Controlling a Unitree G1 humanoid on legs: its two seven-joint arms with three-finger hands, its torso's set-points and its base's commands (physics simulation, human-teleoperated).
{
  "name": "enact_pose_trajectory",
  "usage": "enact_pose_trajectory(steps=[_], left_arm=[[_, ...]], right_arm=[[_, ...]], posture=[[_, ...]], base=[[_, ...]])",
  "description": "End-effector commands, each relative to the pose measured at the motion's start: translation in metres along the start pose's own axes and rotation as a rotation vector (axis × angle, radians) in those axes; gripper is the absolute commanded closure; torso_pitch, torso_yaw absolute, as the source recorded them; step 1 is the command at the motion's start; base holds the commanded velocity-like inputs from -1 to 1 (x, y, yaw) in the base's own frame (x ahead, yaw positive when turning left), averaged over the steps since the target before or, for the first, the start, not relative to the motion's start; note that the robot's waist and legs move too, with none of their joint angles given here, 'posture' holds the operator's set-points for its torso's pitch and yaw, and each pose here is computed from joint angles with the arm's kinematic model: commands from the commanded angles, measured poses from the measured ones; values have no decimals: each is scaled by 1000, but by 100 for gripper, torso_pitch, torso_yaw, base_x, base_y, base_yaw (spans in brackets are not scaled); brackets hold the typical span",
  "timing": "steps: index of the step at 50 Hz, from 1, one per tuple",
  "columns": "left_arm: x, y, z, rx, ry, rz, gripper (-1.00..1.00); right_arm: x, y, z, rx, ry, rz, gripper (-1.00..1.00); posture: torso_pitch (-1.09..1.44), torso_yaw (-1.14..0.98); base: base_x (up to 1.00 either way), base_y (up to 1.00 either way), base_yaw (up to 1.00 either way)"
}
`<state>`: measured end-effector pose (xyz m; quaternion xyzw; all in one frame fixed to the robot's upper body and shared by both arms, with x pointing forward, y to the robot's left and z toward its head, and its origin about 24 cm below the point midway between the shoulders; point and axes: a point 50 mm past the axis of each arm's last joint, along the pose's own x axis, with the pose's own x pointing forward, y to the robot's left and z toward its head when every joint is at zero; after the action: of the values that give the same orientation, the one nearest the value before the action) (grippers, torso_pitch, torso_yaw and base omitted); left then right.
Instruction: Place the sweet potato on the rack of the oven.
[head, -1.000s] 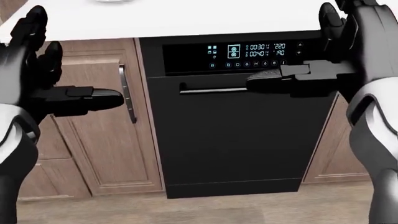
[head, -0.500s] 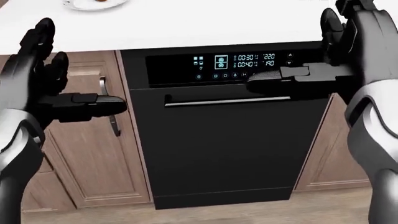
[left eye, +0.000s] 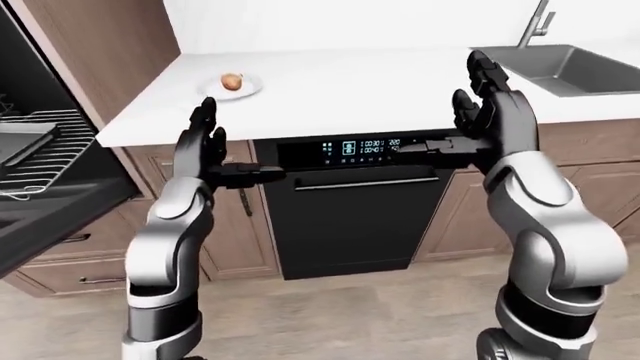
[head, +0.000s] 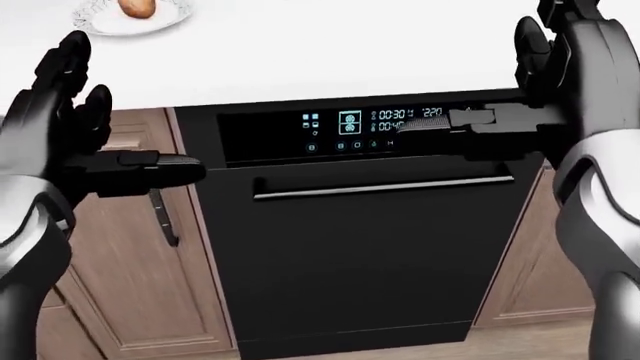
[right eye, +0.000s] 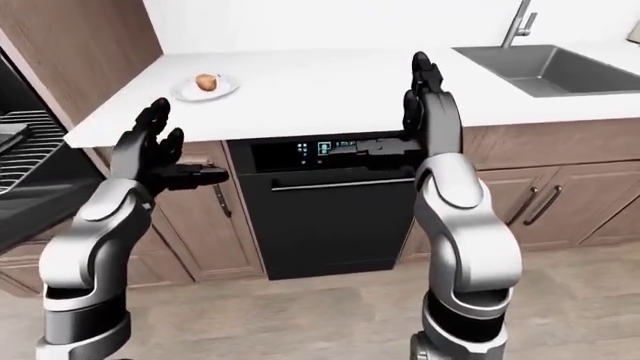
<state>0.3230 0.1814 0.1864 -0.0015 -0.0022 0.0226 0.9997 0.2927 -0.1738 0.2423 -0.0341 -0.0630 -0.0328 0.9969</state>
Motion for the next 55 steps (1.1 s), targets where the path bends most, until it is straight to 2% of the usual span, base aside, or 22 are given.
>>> enact_pose_trajectory(steps=[1,55], left_arm=[[-4,6,27,6,-128,28,-100],[-3,6,26,10,-126,30,-100]], right_arm=[[-3,4,19,2,-106,22,-100],[-2,3,19,6,-109,22,-100]], posture=[[0,0],[0,0]], base=[[19,5,0],[18,21,0]])
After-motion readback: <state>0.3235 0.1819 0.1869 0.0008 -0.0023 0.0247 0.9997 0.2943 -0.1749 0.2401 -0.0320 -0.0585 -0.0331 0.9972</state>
